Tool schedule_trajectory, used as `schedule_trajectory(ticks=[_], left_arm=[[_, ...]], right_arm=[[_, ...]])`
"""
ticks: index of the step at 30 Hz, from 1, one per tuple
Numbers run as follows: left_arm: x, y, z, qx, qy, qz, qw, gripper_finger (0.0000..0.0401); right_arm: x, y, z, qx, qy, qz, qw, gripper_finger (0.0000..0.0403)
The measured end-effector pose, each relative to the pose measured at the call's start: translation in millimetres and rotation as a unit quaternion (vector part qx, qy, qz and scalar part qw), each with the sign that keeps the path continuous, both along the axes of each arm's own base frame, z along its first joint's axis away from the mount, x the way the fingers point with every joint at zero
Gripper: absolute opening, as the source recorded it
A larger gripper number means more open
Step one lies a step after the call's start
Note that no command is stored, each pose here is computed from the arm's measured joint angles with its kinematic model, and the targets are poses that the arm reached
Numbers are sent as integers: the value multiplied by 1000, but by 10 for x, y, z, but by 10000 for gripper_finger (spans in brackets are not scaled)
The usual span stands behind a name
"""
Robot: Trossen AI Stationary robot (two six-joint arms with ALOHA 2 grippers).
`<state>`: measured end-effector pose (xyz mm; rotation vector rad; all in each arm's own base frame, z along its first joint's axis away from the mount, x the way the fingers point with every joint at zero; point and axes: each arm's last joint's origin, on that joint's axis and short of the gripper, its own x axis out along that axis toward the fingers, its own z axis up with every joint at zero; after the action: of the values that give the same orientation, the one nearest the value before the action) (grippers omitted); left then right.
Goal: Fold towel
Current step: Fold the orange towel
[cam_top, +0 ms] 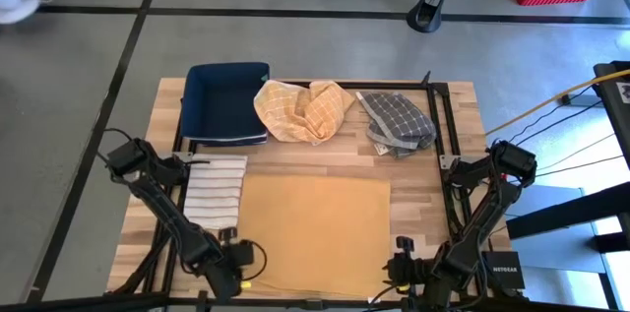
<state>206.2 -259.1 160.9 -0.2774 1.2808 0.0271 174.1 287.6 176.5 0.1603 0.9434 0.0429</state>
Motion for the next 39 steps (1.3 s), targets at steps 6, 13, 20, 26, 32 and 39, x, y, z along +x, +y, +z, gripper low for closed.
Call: schedule_trajectory(ticks=[6,13,20,26,32,39], left_arm=[[-105,-137,-118,-57,87,-82,991,119],[-62,-83,-11,-130,165,-35,977,119],[-33,23,306,-113,57,15,992,119],[88,20,159,-12,-64,-22,998,119],[128,-50,-72,-24,-14,-74,997,119],[118,-6,-80,-25,21,-95,995,119]], right_arm=[[-7,-15,-7,-10,2,0,1000,154],[-30,-32,-24,-14,30,9,999,154],[18,-35,-2,-24,-23,-19,999,154],[223,-125,-94,-44,-12,-19,999,154],[394,-227,-232,-59,42,9,997,154],[404,-323,-406,-80,142,49,985,154]])
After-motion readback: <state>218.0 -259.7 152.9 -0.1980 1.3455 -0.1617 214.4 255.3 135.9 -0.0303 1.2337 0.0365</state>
